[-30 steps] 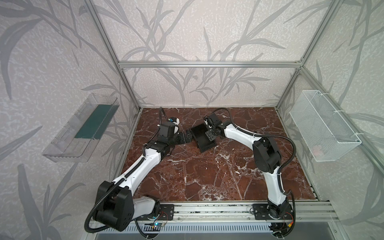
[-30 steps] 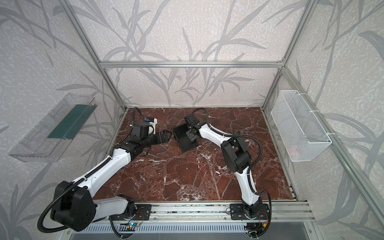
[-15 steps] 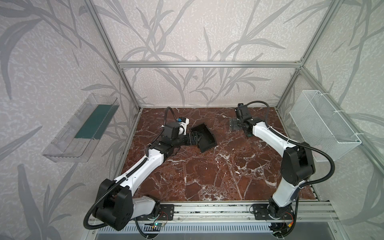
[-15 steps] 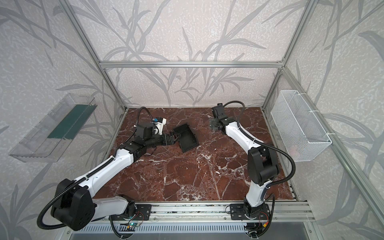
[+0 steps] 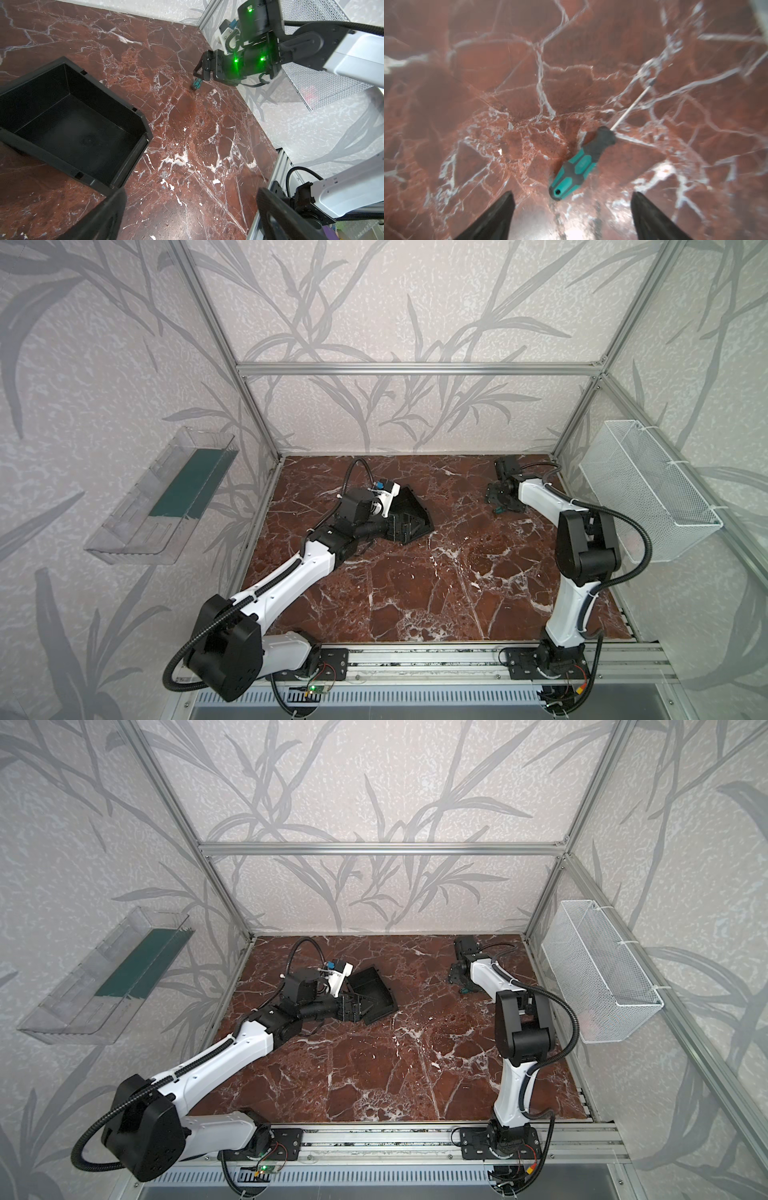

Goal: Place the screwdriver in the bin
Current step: 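Grasp the green-handled screwdriver by its handle with the right gripper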

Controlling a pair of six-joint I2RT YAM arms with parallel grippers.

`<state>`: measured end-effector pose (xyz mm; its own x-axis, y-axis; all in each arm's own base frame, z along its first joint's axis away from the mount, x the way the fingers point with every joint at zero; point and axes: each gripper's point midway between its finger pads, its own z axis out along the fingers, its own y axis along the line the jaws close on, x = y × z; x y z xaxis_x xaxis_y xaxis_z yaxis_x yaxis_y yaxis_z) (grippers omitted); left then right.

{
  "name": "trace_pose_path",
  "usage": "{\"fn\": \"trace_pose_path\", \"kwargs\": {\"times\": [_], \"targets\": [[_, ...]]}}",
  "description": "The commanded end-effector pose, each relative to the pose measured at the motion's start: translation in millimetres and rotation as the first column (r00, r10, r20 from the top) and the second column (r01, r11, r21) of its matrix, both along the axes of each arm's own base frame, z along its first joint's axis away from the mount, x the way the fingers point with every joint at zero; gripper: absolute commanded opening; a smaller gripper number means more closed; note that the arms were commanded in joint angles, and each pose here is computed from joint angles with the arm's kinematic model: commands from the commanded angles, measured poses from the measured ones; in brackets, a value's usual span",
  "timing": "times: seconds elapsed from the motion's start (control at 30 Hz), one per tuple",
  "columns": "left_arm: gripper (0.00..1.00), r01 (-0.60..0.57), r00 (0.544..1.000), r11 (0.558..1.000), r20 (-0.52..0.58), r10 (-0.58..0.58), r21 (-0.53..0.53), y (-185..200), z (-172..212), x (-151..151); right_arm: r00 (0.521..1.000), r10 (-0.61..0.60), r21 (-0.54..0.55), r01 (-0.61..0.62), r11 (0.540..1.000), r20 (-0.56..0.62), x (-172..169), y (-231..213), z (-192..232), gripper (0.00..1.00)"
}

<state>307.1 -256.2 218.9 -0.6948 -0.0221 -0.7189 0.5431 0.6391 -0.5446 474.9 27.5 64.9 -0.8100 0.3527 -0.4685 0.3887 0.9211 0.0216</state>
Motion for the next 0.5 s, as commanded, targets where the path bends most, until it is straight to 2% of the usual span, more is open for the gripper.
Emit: {"fn": "trace_pose_path", "kwargs": {"times": [0.0, 0.07, 0.3, 0.47], "targets": [[0.99, 0.021, 0.999, 1.0, 0.038, -0.021, -0.002, -4.1, 10.9, 1.8, 0.995, -0.07, 0.08, 0.075, 0.994, -0.072, -1.2, -3.6, -13.6, 0.72], [0.99, 0.021, 0.999, 1.0, 0.038, -0.021, -0.001, -4.1, 10.8, 2.0, 0.99, -0.103, 0.089, 0.111, 0.99, -0.093, -1.1, -8.6, -23.1, 0.66], [0.99, 0.014, 1.0, 1.0, 0.027, -0.015, 0.017, -3.1, 7.4, 3.5, 0.982, -0.156, 0.035, 0.161, 0.986, -0.107, -6.0, -23.6, -35.8, 0.55], [0.99, 0.012, 0.999, 1.0, 0.03, -0.012, 0.016, -2.9, 8.7, 4.3, 0.981, -0.15, 0.081, 0.16, 0.984, -0.122, -1.5, -22.9, -43.2, 0.45]]}}
